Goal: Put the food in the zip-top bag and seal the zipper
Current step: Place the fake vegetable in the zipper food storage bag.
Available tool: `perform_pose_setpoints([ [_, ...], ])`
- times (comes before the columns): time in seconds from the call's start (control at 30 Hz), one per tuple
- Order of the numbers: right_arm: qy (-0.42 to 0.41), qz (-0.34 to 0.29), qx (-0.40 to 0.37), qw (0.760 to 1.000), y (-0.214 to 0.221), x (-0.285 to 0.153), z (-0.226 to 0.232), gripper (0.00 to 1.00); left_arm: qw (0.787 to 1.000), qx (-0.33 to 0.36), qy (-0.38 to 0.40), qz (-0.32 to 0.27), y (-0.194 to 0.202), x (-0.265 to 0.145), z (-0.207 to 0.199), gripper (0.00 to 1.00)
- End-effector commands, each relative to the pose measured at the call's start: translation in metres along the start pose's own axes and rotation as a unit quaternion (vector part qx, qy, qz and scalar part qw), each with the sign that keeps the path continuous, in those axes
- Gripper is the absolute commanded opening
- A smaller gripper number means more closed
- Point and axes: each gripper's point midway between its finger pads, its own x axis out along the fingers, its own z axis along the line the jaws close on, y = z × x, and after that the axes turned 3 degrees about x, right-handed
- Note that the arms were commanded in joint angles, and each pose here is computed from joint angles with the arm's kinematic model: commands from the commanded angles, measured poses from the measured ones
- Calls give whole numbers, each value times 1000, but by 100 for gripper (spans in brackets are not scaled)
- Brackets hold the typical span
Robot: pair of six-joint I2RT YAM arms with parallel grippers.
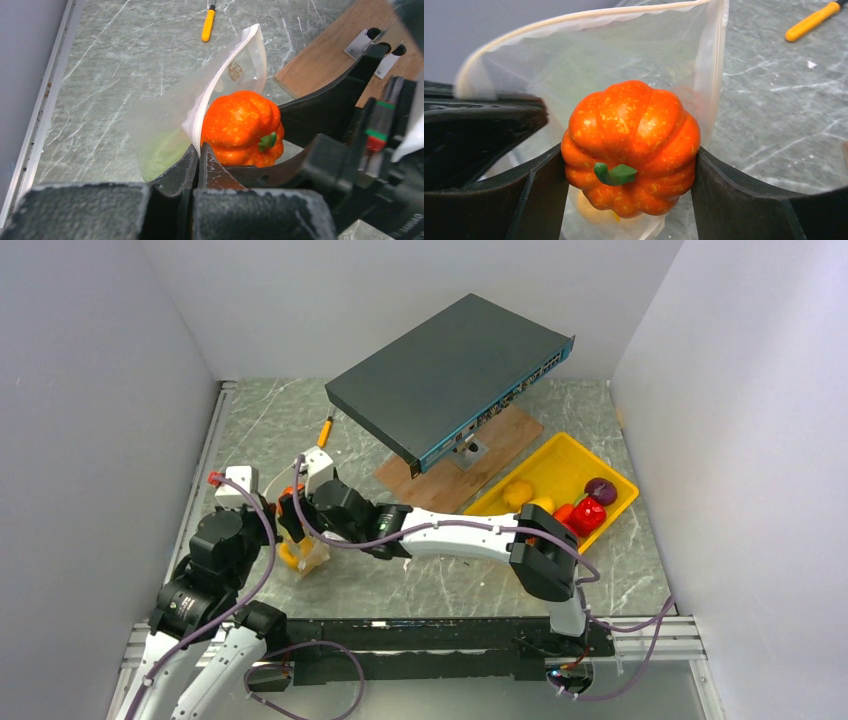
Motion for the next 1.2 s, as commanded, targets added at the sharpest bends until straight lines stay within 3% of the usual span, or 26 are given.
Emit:
perform_pose_setpoints([
  [0.0, 54, -23, -13, 998, -15, 1, -15, 0, 1000, -10, 11, -27, -16, 2, -6, 0],
  [0.1, 59, -17, -36, 997, -11, -1, -20, 0, 999, -11, 11, -30, -17, 1, -5, 0],
  [0.27, -46, -35, -90, 994, -19, -14, 16, 1, 999, -15, 14, -37, -19, -2, -5, 0],
  [0.43, -162, -45, -167, 972, -18, -27, 53, 13, 998, -16, 22, -48, -22, -4, -7, 0],
  [0.53, -202, -31, -211, 956, -11, -27, 69, 14, 998, -17, 28, -57, -24, -6, -8, 0],
  [0.87, -267, -91, -226, 932, -25, -49, 91, 10, 996, -15, 44, -71, -28, -9, -12, 0],
  [0.97, -259, -106, -236, 930, -25, -38, 90, 5, 996, -13, 52, -76, -30, -10, -15, 0],
  [1.17, -146, -175, -224, 947, -33, -1, 55, 4, 995, -12, 56, -81, -30, -11, -16, 0],
])
